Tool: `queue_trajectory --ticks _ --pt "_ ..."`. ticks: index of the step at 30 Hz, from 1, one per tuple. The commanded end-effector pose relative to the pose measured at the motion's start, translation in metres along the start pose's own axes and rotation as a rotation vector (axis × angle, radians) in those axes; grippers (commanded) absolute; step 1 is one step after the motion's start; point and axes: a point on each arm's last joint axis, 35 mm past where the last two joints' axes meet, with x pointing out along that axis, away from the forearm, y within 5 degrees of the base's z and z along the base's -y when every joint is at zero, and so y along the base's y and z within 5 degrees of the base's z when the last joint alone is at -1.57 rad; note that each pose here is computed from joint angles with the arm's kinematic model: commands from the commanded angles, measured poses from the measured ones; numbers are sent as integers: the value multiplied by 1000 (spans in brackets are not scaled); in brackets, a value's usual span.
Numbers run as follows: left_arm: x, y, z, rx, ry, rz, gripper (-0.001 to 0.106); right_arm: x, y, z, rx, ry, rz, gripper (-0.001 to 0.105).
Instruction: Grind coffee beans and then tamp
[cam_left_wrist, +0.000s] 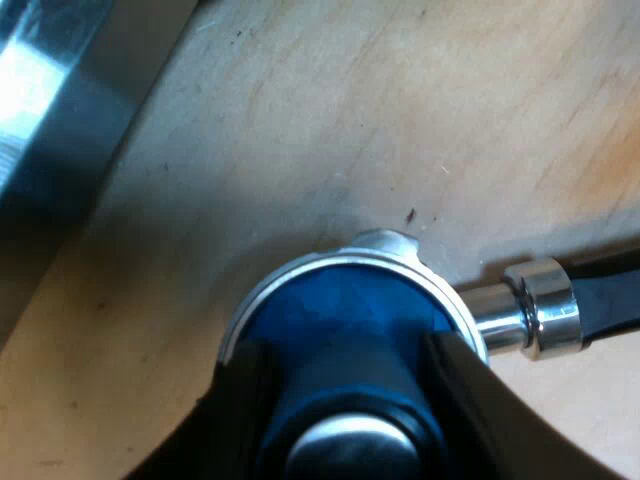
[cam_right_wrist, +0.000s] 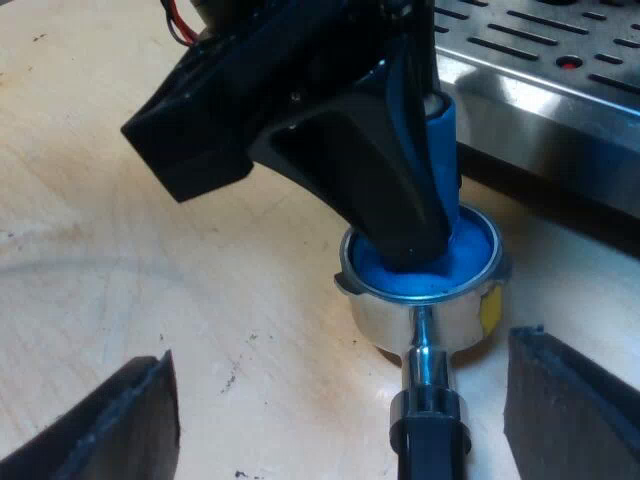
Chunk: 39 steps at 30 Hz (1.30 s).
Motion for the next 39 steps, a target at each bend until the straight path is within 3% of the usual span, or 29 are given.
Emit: queue_trajectory --ticks 1,6,22,29,32,35,39 --pt "29 7 -41 -44 264 44 0 0 0 1 3 -11 0 69" --pt "20 5 -33 -41 250 51 0 0 0 1 3 -11 0 69" --pt "-62 -14 5 24 -87 42 0 0 0 2 4 -12 0 69" --pt "-86 -18 5 32 -152 51 0 -1 -1 10 9 -82 -6 69" --pt "-95 -11 2 -14 -160 63 0 -1 -1 11 12 -94 -7 69" --pt "-103 8 -4 -97 -141 94 0 -1 -1 11 11 -91 -7 69" --pt "-111 32 -20 -192 -56 143 0 -1 -1 11 11 -91 -7 69"
